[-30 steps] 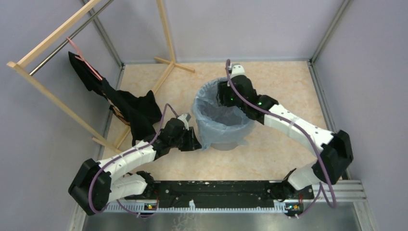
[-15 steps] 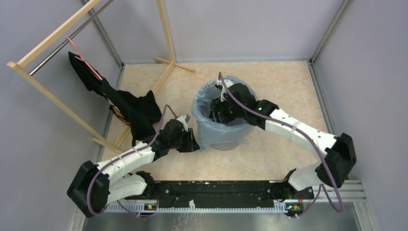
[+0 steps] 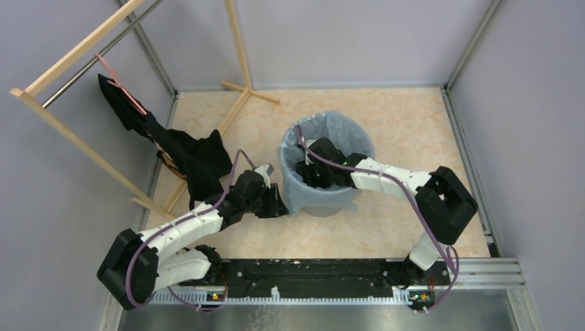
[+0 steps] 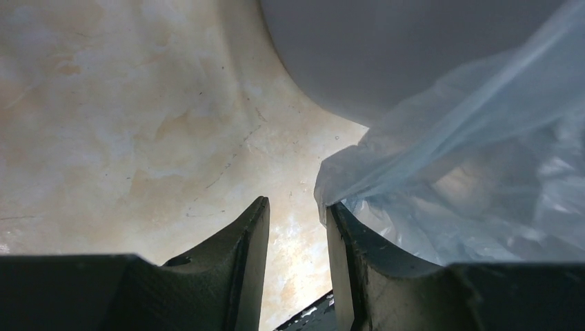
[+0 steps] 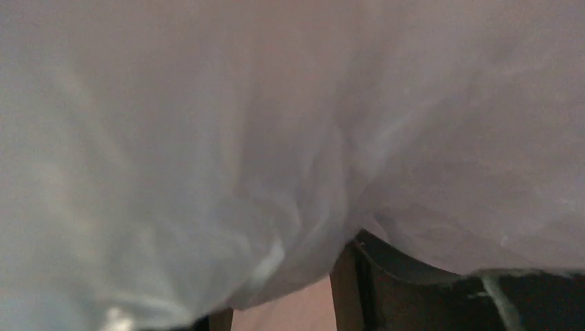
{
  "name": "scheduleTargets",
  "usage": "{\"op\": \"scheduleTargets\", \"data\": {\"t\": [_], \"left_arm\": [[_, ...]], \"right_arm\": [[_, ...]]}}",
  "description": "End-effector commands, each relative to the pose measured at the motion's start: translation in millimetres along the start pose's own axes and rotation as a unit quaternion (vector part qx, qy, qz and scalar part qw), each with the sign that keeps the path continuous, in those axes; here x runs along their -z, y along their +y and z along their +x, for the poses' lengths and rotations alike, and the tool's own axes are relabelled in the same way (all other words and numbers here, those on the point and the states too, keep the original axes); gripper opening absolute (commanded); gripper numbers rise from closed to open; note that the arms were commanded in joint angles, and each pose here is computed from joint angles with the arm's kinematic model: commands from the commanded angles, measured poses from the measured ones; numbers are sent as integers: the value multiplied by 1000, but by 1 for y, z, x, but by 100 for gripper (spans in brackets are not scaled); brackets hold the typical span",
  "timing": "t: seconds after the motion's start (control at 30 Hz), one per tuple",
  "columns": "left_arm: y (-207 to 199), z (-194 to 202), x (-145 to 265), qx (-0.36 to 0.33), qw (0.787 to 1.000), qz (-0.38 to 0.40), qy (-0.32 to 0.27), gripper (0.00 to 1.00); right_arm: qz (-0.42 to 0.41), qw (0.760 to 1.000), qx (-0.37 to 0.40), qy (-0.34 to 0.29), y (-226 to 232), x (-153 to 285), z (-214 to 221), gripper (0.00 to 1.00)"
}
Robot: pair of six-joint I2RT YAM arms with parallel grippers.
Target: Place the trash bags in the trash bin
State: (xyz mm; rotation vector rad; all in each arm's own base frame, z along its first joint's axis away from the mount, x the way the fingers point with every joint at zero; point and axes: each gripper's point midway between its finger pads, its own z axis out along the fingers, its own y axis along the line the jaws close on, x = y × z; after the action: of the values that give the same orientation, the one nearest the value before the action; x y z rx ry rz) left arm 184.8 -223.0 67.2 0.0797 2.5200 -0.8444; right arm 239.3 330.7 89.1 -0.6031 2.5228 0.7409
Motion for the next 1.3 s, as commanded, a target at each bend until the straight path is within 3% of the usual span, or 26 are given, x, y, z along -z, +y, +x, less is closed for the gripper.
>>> {"op": "scheduleTargets", "data": {"t": [0.0, 0.2, 0.43, 0.67, 0.9, 1.07, 1.27], "left_arm": [[-12, -9, 0, -4, 1000, 21, -14, 43], [-8, -7, 2, -7, 1000, 15, -15, 43], [-6, -6, 1, -11, 1000, 12, -14, 43], [3, -6, -2, -26, 1000, -12, -9, 44], [2, -4, -1, -19, 1000, -11, -5, 44], [2, 0, -1, -4, 1000, -2, -8, 45], [0, -1, 3, -7, 1000, -2, -10, 46]], "right_arm": [[6, 1000, -17, -10, -6, -29, 0, 46], [51, 998, -18, 19, -15, -30, -1, 47], [46, 996, 17, -71, 19, 56, -55, 63], [39, 992, 35, -117, 37, 113, -82, 68], [136, 963, 45, -226, -1, 168, -132, 75], [195, 947, 38, -252, -46, 153, -146, 74], [174, 960, 5, -220, -60, 92, -119, 75]]}}
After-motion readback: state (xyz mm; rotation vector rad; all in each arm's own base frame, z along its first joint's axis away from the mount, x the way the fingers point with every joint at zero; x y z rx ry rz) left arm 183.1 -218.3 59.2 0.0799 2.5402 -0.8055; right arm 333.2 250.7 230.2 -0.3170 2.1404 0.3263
